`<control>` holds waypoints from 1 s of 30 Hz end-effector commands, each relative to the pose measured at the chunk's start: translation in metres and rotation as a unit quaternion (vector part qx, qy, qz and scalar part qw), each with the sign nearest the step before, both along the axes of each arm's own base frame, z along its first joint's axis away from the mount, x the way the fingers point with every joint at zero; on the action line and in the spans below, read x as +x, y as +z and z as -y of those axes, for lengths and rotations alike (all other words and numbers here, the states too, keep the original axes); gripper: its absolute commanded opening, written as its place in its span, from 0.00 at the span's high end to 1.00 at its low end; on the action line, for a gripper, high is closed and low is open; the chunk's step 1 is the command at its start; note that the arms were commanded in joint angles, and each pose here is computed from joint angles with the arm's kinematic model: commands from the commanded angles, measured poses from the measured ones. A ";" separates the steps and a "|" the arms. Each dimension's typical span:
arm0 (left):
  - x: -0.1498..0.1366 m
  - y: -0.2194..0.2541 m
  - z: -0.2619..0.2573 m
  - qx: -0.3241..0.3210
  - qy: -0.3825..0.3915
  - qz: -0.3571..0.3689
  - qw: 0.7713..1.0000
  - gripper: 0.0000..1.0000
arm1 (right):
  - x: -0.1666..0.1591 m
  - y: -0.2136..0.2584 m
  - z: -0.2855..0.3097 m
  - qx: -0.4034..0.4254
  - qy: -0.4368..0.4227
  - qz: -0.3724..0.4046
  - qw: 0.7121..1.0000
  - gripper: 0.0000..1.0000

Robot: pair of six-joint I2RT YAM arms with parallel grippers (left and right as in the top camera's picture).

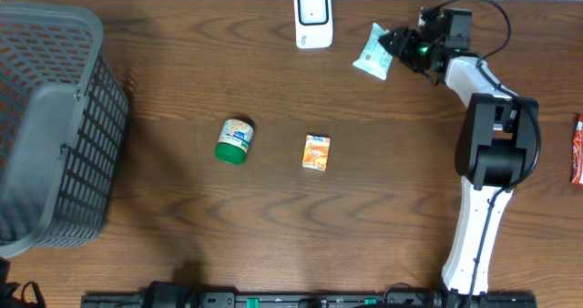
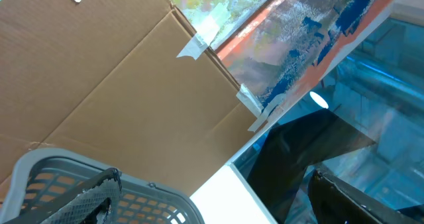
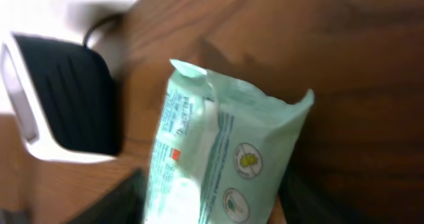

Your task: Scan the item barcode

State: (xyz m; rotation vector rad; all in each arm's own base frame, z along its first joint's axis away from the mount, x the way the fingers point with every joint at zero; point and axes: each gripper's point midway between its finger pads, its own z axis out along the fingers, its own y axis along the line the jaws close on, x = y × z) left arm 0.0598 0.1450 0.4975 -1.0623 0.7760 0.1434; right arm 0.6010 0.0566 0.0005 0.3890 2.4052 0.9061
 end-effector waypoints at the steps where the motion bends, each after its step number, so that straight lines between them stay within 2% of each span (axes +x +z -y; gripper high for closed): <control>1: 0.001 0.000 0.001 0.002 -0.003 0.002 1.000 0.10 | -0.095 -0.166 0.005 -0.064 -0.028 -0.210 0.975 0.82; 2: 0.001 0.000 0.001 0.002 -0.003 0.002 1.000 0.09 | -0.095 -0.166 0.005 -0.062 -0.032 -0.212 0.975 0.99; 7: 0.001 0.000 0.001 0.002 -0.003 0.002 1.000 0.10 | -0.087 -0.156 0.000 -0.042 -0.022 -0.192 0.980 0.99; 12: 0.001 0.000 0.001 0.002 -0.003 0.002 1.000 0.10 | -0.081 -0.116 -0.008 -0.032 0.015 -0.165 0.986 0.99; 19: 0.001 0.001 0.001 0.002 -0.003 0.004 1.000 0.10 | -0.085 0.001 -0.005 -0.102 0.058 -0.116 0.986 0.99; 23: 0.001 0.002 0.001 0.002 -0.003 0.007 1.000 0.09 | -0.094 0.076 -0.006 -0.145 0.051 -0.079 0.985 0.99; 26: 0.001 0.002 0.001 0.002 -0.003 0.007 1.000 0.10 | -0.109 0.129 -0.015 -0.150 0.059 -0.048 0.986 0.99; 30: 0.000 0.002 0.001 0.001 -0.003 0.009 1.000 0.09 | -0.147 0.193 -0.039 -0.134 0.085 -0.023 0.987 0.99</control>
